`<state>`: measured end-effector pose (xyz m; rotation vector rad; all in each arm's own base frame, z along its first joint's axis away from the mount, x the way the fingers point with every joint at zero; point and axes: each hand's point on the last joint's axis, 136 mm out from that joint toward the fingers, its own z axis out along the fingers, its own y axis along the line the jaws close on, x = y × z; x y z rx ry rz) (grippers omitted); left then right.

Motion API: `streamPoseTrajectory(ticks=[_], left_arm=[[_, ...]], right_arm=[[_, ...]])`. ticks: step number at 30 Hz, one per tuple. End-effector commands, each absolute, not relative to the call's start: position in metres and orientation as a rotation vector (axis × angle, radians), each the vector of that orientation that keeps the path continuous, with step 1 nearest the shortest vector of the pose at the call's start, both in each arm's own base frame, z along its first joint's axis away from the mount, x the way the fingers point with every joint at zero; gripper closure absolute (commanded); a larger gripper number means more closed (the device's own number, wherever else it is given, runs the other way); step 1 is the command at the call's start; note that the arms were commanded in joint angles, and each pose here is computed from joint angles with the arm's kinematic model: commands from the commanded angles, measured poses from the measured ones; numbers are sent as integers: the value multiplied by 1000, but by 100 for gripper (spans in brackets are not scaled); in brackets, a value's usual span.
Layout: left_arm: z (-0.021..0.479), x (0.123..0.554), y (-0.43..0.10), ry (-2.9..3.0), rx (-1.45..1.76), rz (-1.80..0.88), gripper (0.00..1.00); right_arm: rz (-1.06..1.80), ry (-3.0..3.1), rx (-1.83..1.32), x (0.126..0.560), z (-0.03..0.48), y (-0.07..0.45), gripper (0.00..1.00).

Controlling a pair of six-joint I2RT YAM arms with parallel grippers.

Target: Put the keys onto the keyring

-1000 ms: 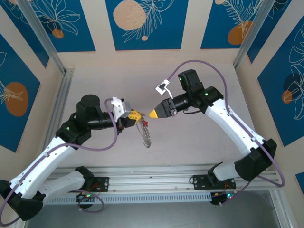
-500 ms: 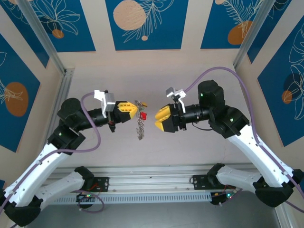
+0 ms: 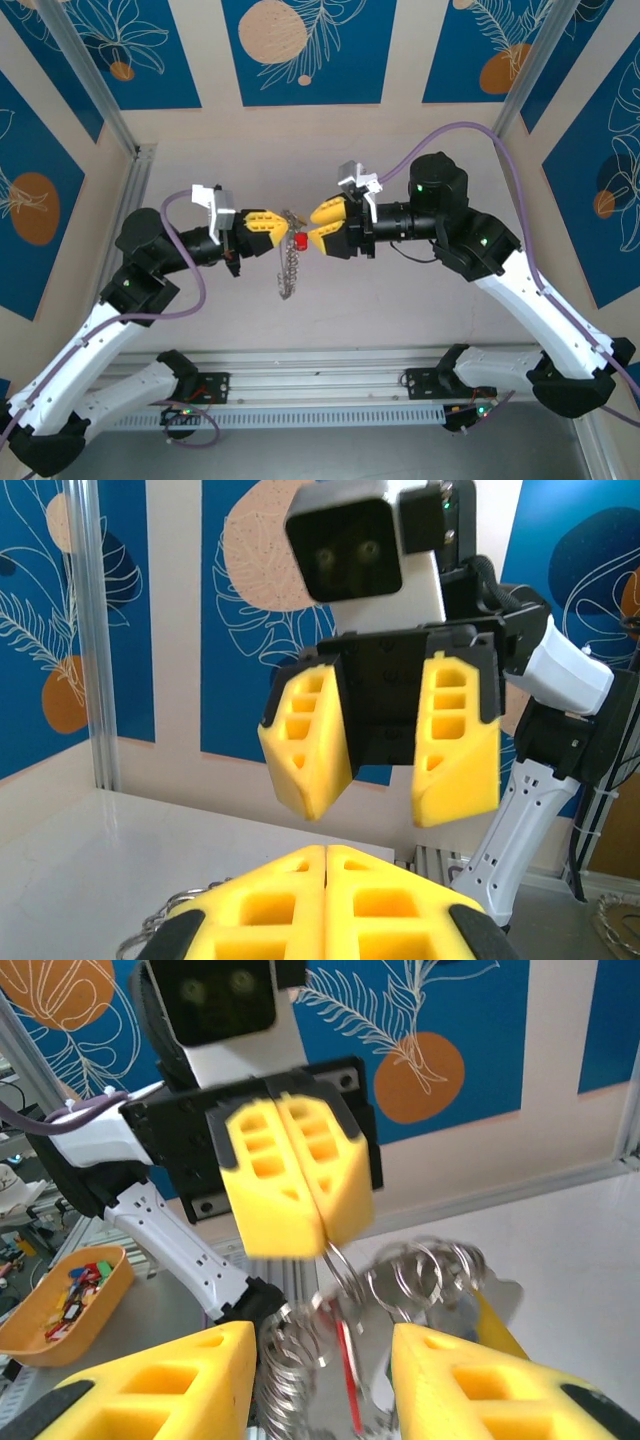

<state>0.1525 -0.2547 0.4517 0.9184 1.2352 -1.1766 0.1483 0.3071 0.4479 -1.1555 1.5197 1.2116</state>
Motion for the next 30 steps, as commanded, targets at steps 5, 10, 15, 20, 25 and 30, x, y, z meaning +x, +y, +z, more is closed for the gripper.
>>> streamPoseTrajectory(ticks=[5,10,15,20,25,30], left_arm=[[474,139,-256,1125,955,-1221,100],[476,134,-256,1100,970,-1247,100],[476,133,-257,1099,974,-1264,100],[476,134,-256,1104,965,-1259,100],[476,136,-257,1108,963,-1257,100],[477,136,-258,1104,966,-1261,100]], right_arm=[[1184,1452,-1205,151,453,318,70],[1210,1439,-1224,148,453,312,78],[1274,1403,-1255,140,459,305,82],[1320,1403,-1271,136,457,306,82],[1345,1379,-1275,132,460,305,85],[1339,1410,-1264,138,456,309,88]])
